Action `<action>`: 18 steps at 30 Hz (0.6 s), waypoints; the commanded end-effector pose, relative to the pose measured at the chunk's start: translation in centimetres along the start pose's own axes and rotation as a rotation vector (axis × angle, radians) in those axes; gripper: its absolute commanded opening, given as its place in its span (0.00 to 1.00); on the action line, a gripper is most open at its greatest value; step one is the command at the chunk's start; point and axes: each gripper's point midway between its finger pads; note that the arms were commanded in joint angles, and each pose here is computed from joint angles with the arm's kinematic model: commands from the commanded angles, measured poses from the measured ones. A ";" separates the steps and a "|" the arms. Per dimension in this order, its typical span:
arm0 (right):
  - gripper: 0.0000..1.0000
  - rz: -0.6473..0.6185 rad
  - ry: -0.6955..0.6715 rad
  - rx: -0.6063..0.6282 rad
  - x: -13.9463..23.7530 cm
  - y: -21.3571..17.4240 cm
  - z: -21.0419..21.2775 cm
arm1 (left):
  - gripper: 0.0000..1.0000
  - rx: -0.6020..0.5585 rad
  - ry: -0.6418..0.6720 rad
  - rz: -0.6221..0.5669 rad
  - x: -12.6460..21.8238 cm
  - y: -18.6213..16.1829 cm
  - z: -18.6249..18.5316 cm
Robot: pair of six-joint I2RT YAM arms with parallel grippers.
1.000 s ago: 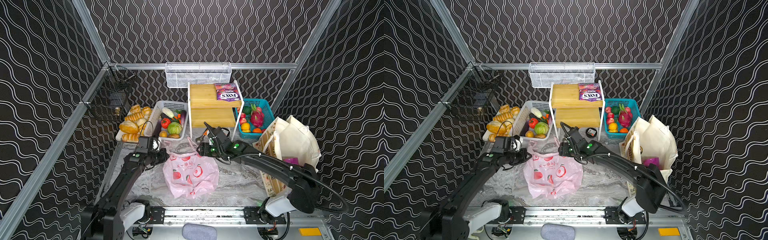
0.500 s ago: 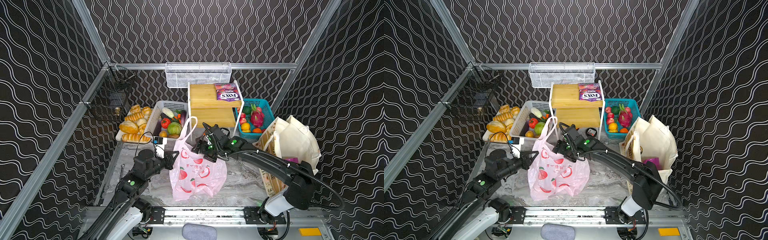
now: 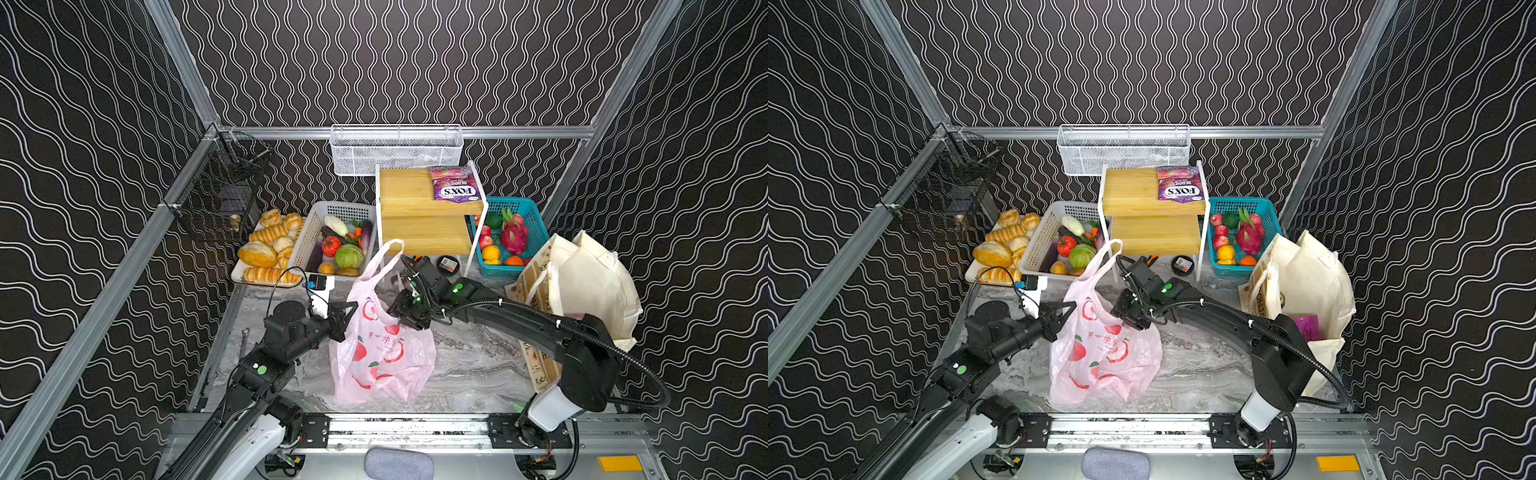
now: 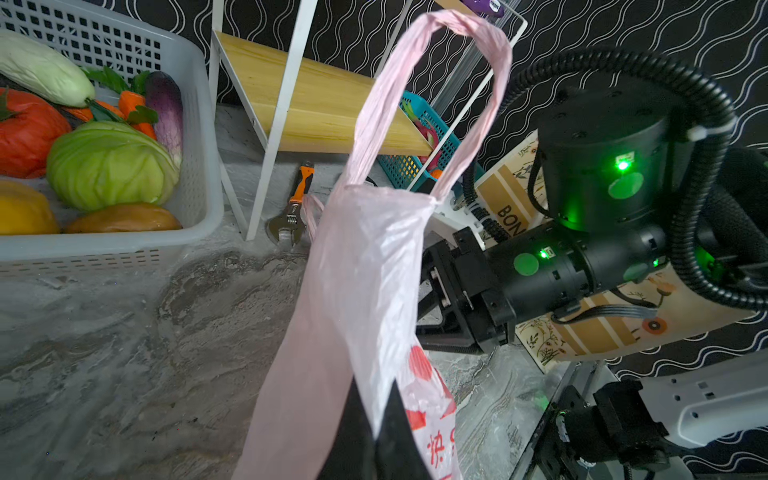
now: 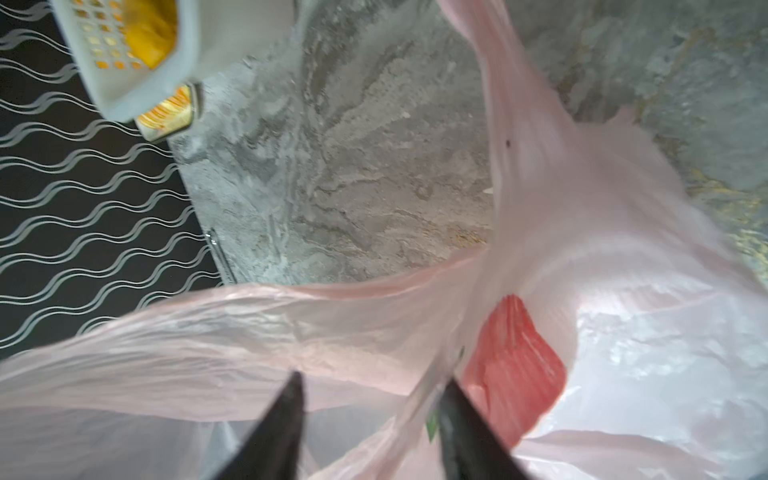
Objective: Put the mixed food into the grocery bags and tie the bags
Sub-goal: 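Lift the pink bag by its handles with both grippers to open it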
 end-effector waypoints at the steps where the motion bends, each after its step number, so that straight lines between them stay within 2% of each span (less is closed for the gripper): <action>1: 0.22 -0.030 0.047 -0.008 0.4 0.6 0.9 | 0.00 -0.040 -0.001 -0.036 0.3 1.1 -0.3; 5: 0.00 -0.076 0.059 0.027 1.3 1.1 1.2 | 0.00 -0.045 0.022 -0.038 0.7 1.1 -0.1; 10: 0.00 -0.192 0.096 0.126 3.9 2.6 2.6 | 0.01 -0.037 0.042 -0.016 1.2 0.8 0.1; 12: 0.00 -0.248 0.111 0.185 5.3 3.1 3.0 | 0.22 -0.031 0.045 -0.011 1.4 0.8 0.1; 15: 0.00 -0.317 0.099 0.284 7.1 3.5 2.7 | 0.47 -0.040 0.049 0.016 1.7 1.2 -0.4; 18: 0.00 -0.382 0.067 0.412 8.7 3.7 1.6 | 0.62 -0.068 0.077 0.031 2.7 2.2 -0.7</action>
Point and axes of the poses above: each gripper's point midway between its finger pads, its own x axis back along the fingers, its own z axis along the line the jaws close on, y = z × x
